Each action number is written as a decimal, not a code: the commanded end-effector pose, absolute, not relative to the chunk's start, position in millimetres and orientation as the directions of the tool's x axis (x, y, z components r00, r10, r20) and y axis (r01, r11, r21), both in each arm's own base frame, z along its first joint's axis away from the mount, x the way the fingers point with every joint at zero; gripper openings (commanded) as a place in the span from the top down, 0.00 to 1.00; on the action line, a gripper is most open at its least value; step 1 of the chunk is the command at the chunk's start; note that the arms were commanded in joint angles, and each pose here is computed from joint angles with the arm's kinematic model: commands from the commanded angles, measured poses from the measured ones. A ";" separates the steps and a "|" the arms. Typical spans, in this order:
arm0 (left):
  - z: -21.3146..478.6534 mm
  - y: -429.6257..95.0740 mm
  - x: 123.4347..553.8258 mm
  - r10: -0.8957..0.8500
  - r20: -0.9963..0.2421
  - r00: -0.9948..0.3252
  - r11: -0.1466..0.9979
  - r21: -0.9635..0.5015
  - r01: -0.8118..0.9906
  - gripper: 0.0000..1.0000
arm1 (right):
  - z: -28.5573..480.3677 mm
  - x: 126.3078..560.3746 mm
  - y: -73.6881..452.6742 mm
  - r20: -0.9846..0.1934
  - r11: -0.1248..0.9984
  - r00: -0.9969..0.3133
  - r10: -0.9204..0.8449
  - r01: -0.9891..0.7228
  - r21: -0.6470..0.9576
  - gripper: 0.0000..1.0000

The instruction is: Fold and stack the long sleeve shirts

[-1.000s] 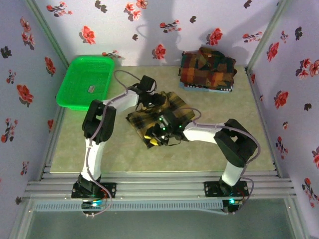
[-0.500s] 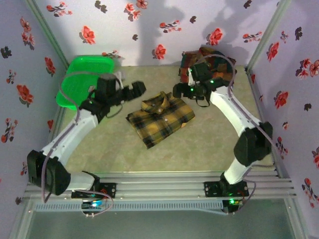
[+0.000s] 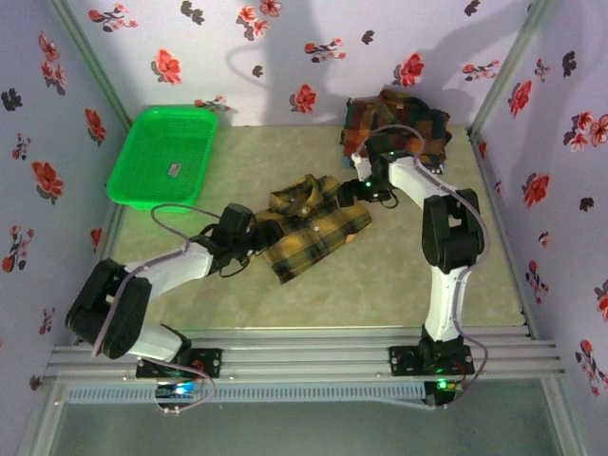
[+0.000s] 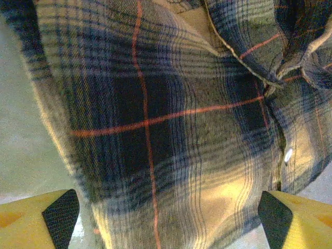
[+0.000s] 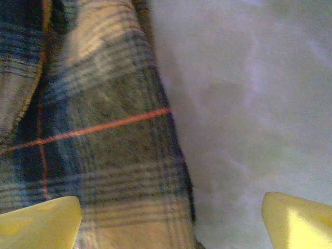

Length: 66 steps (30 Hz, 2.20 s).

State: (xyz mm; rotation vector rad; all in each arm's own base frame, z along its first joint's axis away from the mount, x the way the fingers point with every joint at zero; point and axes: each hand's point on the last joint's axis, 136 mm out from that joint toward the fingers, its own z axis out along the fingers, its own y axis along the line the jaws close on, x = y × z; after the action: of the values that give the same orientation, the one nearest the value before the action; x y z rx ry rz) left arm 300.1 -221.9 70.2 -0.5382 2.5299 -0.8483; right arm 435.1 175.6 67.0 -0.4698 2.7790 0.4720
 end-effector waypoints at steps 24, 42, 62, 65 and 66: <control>60.3 -211.7 363.4 -0.454 -0.314 -0.834 0.762 -0.621 -0.181 0.16 | 12.1 417.6 216.7 -0.177 0.933 -0.935 -0.306 -0.332 0.141 0.92; 297.3 -147.3 326.7 -0.449 -0.733 -0.511 0.821 -0.565 0.089 0.00 | 280.2 575.6 191.1 -0.812 0.995 -0.576 -0.090 -0.090 -0.047 1.00; 282.4 -104.8 291.8 -0.475 -0.754 -0.454 0.846 -0.534 0.001 0.00 | 377.9 599.1 140.0 -0.924 0.991 -0.376 0.072 -0.080 0.110 1.00; 280.4 -104.9 292.2 -0.480 -0.751 -0.453 0.843 -0.538 -0.002 0.00 | 374.8 601.0 126.6 -0.919 0.992 -0.385 0.084 -0.052 0.112 1.00; 279.8 -105.1 292.4 -0.480 -0.751 -0.454 0.843 -0.538 -0.002 0.00 | 373.9 601.7 121.6 -0.917 0.992 -0.388 0.089 -0.044 0.115 1.00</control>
State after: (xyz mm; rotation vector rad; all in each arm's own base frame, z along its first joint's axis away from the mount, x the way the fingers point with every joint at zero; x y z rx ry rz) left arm 292.6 -113.3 285.8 -0.3466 1.9767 -0.6222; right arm 603.9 132.3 318.7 -0.0278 2.1010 0.0932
